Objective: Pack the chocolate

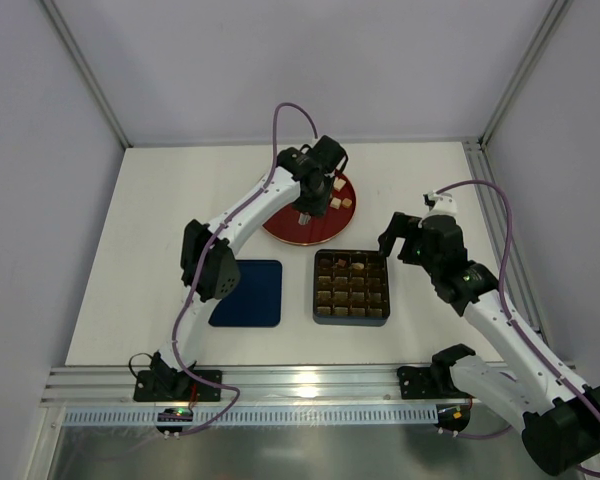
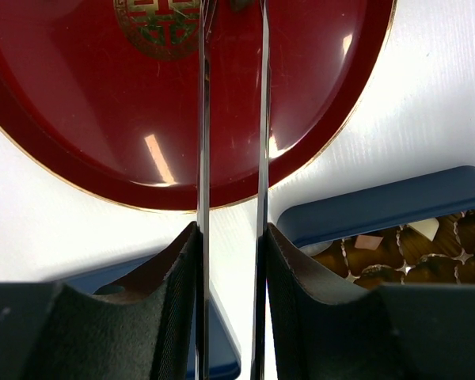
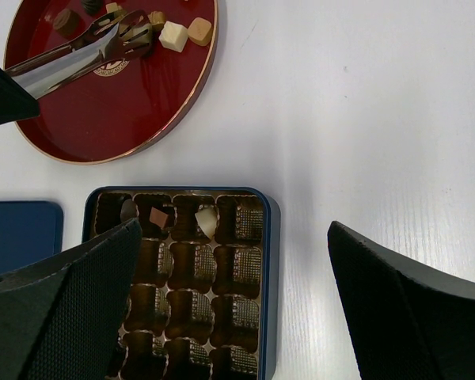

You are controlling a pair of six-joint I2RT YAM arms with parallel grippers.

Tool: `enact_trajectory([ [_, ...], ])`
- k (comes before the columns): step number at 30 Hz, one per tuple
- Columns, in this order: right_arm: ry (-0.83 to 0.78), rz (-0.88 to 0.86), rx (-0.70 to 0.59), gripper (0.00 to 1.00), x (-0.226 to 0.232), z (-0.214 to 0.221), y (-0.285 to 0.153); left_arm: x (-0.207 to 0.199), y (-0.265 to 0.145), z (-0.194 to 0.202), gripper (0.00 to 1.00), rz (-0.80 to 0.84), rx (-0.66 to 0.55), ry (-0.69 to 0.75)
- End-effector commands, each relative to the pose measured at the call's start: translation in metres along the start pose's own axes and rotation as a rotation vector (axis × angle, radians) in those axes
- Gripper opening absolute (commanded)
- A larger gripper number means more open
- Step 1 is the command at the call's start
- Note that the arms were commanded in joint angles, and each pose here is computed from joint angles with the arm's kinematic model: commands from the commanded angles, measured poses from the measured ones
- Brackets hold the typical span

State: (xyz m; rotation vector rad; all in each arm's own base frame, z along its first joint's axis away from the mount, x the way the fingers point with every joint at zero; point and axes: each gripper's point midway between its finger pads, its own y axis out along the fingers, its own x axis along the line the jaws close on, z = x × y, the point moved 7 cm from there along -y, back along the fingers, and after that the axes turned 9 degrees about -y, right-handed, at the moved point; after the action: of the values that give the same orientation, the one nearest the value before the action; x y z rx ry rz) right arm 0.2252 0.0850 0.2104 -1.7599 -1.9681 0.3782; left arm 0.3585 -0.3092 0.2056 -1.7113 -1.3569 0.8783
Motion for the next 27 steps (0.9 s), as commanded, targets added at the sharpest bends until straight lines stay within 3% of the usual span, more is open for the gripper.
enact_trajectory([
  [1,0.013,-0.015,-0.043,1.00,0.002,-0.008,-0.003,0.000,-0.015,-0.009,0.36,0.002,-0.048,-0.003],
  [15,0.011,-0.009,-0.047,1.00,0.001,-0.008,-0.004,0.001,-0.009,-0.006,0.29,-0.012,-0.031,0.010],
  [21,0.010,-0.009,-0.050,1.00,0.001,-0.010,-0.004,0.003,-0.025,-0.011,0.18,-0.007,-0.062,0.011],
  [27,0.011,-0.011,-0.048,1.00,0.002,-0.010,-0.002,0.008,-0.052,-0.015,0.17,0.003,-0.096,0.013],
])
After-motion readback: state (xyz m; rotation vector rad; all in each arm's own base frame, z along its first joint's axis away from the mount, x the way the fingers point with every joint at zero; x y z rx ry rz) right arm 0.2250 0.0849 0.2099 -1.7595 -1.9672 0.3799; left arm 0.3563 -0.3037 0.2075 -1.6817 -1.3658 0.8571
